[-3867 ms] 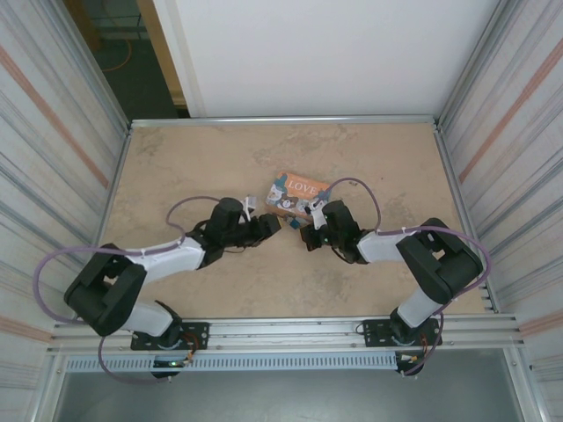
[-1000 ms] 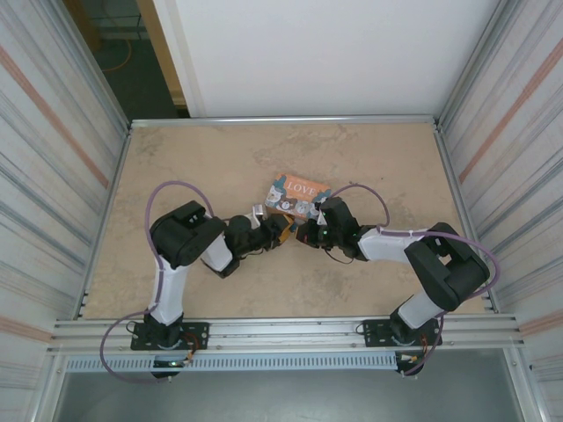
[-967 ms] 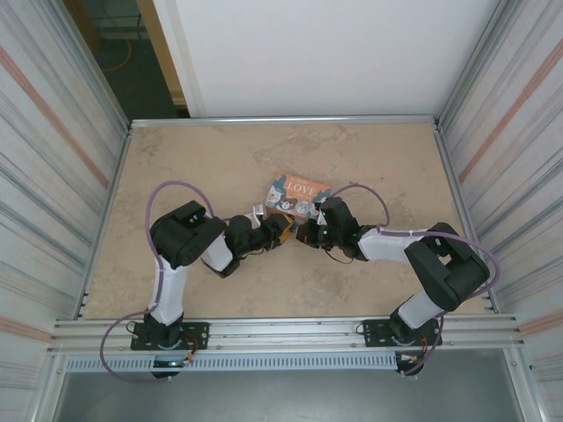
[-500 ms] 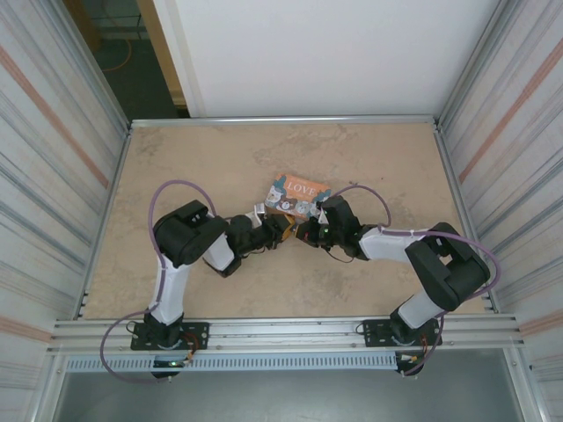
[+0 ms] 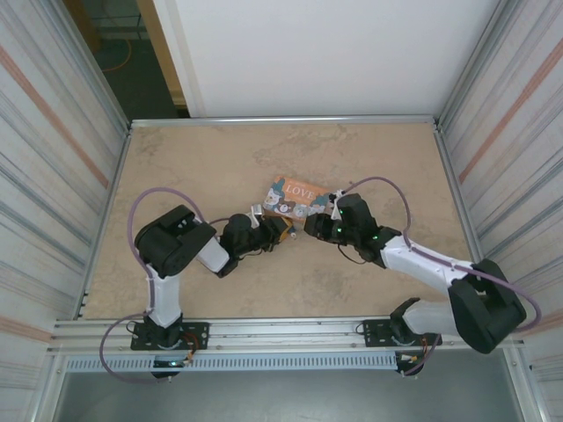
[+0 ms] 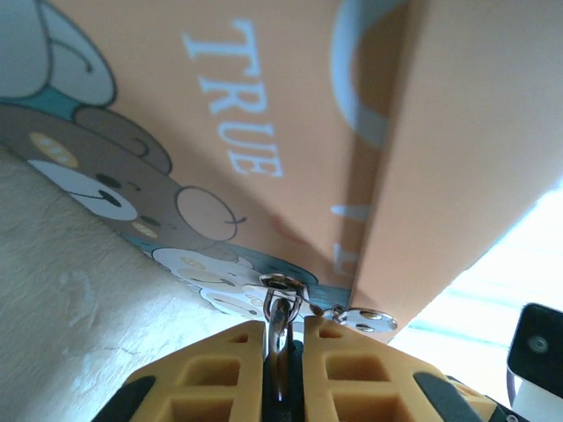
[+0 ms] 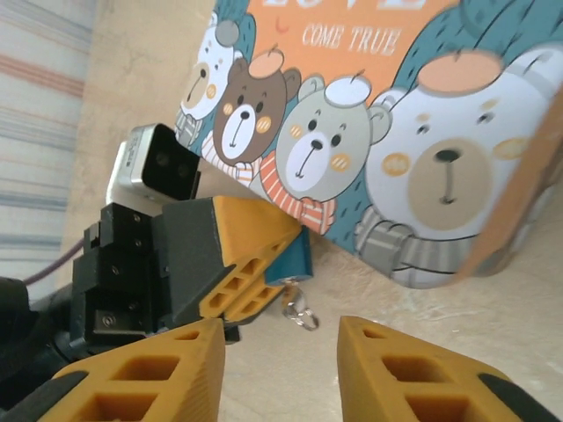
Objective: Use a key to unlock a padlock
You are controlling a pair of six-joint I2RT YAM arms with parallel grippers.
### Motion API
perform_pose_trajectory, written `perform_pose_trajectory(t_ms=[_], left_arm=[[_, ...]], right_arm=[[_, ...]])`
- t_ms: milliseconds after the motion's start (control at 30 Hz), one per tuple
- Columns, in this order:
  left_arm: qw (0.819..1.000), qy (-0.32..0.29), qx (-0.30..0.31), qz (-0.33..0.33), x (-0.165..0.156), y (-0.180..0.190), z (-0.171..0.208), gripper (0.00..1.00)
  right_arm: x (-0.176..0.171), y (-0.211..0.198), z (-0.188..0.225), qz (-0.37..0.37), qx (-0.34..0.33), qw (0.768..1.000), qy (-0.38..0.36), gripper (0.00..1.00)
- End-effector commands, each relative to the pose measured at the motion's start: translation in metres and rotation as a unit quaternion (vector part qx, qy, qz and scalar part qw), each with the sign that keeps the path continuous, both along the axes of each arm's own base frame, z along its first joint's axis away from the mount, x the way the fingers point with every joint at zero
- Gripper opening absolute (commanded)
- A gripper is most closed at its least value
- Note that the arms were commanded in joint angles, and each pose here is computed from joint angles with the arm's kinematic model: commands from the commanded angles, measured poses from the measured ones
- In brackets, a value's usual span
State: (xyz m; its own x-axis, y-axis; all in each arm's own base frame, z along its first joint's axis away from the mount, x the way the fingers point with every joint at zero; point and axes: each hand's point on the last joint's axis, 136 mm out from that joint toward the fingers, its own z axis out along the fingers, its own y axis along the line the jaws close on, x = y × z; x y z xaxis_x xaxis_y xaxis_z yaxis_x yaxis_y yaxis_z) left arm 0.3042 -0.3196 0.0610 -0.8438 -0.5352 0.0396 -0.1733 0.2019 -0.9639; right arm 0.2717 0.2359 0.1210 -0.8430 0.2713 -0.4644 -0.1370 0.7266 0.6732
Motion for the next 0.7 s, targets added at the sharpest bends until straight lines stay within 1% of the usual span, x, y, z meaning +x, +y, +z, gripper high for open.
perform_pose_trajectory(t_ms=[0,133,233,267,400,467,533,667], left_arm=[[1.000,-0.002,0.003,0.002,-0.003,-0.002,0.012,0.00],[1.000,0.014,0.012,-0.008,-0.008,-0.010,0.017,0.00],[1.000,0.019,0.022,-0.010,-0.011,-0.011,0.021,0.00],[0.999,0.021,0.027,-0.011,-0.012,-0.011,0.023,0.00],[0.998,0.026,0.048,-0.015,-0.017,-0.010,0.029,0.00],[0.997,0.036,0.062,-0.023,-0.020,-0.011,0.032,0.00],[0.995,0.050,0.081,-0.036,-0.022,-0.012,0.033,0.00],[0.991,0.073,0.099,-0.055,-0.024,-0.019,0.039,0.00]], right_arm=[[-0.002,-0.021,0.005,-0.001,-0.051,0.998,-0.045,0.45],[-0.001,-0.029,0.030,-0.001,-0.041,0.993,-0.107,0.56],[-0.003,-0.028,0.045,0.020,-0.044,0.987,-0.151,0.64],[-0.005,-0.028,0.056,0.028,-0.042,0.984,-0.173,0.67],[-0.006,-0.034,0.073,0.044,-0.074,0.968,-0.236,0.82],[-0.008,-0.038,0.083,0.056,-0.093,0.954,-0.280,0.88],[-0.012,-0.040,0.092,0.074,-0.114,0.935,-0.327,0.91],[-0.029,-0.037,0.098,0.146,-0.170,0.882,-0.414,0.94]])
